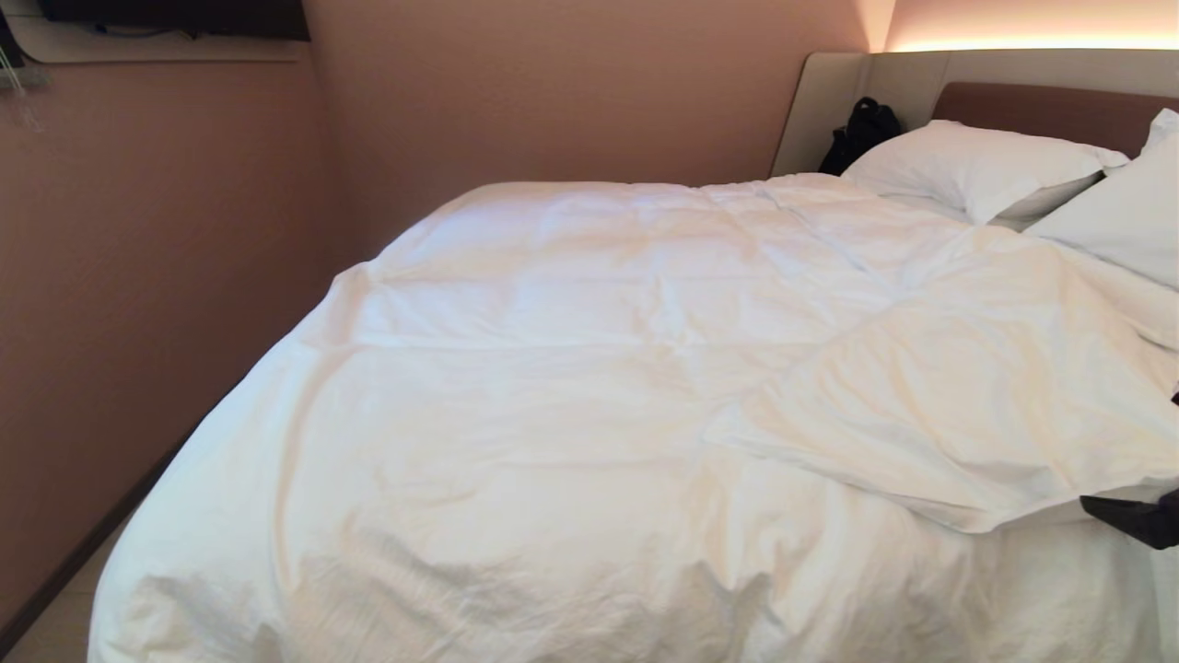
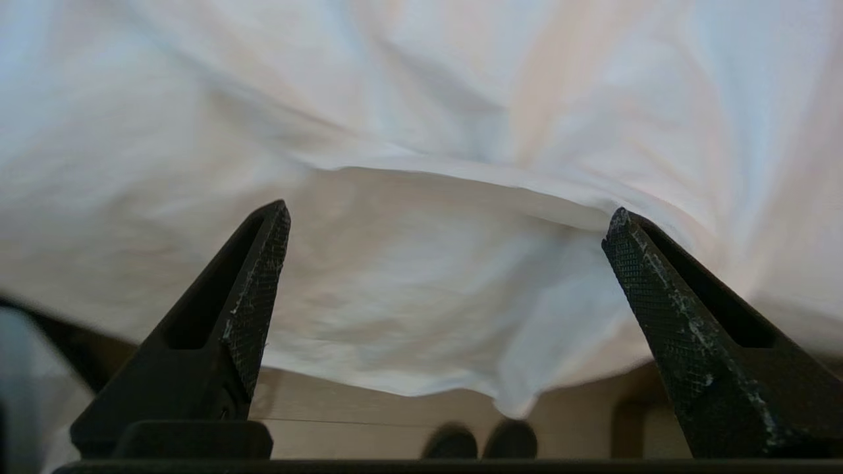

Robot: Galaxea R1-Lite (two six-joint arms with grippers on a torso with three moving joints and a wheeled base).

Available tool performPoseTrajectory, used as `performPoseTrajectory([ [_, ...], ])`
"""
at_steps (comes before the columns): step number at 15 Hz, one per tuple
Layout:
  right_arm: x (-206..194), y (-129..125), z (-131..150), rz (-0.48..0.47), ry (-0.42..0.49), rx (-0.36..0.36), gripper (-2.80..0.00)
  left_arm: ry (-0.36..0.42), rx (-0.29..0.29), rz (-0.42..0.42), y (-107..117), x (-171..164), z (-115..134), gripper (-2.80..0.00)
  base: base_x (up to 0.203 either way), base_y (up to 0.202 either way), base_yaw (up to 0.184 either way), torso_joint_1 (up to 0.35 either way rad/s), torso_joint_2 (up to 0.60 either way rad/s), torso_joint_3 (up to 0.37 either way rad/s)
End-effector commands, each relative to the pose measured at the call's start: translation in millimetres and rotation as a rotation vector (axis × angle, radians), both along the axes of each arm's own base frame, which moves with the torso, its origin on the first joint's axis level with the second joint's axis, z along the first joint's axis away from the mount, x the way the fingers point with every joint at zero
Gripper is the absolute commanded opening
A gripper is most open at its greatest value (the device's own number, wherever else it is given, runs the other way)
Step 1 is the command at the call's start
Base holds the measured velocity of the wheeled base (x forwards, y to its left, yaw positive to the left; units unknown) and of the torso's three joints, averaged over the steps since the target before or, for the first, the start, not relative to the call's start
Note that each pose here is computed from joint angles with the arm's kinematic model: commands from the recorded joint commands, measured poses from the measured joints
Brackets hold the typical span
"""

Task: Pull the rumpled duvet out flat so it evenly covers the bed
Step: Flatten the corners of the folded blanket

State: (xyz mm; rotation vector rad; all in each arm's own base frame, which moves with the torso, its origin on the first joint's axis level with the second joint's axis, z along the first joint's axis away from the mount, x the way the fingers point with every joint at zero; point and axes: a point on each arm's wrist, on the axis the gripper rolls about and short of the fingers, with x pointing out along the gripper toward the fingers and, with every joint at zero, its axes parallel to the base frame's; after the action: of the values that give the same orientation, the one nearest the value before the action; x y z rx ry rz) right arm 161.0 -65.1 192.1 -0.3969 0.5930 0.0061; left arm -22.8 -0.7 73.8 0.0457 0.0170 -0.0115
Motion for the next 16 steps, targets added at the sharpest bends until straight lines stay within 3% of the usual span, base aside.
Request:
performPoseTrajectory([
  [1, -23.9, 25.9, -2.6, 0.321, 0.061, 0.223, 0.0, 0.0, 0.0, 0.0, 0.0, 0.0, 0.0, -2.8, 0.0, 0.0, 0.0, 0.0, 0.0, 0.0],
  [6, -13.7, 32.0, 8.3, 0.336, 0.044, 0.285, 0.0, 0.0, 0.0, 0.0, 0.0, 0.0, 0.0, -2.8, 0.0, 0.0, 0.0, 0.0, 0.0, 0.0],
  [7, -11.3, 32.1, 9.7, 0.34, 0.044, 0.287, -2.8, 0.0, 0.0, 0.0, 0.0, 0.0, 0.0, -2.8, 0.0, 0.0, 0.0, 0.0, 0.0, 0.0],
  [11, 9.3, 37.6, 45.2, 0.362, -0.034, 0.3, -2.8, 0.0, 0.0, 0.0, 0.0, 0.0, 0.0, -2.8, 0.0, 0.0, 0.0, 0.0, 0.0, 0.0],
  [13, 17.5, 40.6, 49.2, 0.345, -0.029, 0.288, -2.8, 0.0, 0.0, 0.0, 0.0, 0.0, 0.0, -2.8, 0.0, 0.0, 0.0, 0.0, 0.0, 0.0],
  [16, 42.0, 54.5, 40.1, 0.121, 0.04, 0.061, -2.8, 0.0, 0.0, 0.0, 0.0, 0.0, 0.0, -2.8, 0.0, 0.0, 0.0, 0.0, 0.0, 0.0],
])
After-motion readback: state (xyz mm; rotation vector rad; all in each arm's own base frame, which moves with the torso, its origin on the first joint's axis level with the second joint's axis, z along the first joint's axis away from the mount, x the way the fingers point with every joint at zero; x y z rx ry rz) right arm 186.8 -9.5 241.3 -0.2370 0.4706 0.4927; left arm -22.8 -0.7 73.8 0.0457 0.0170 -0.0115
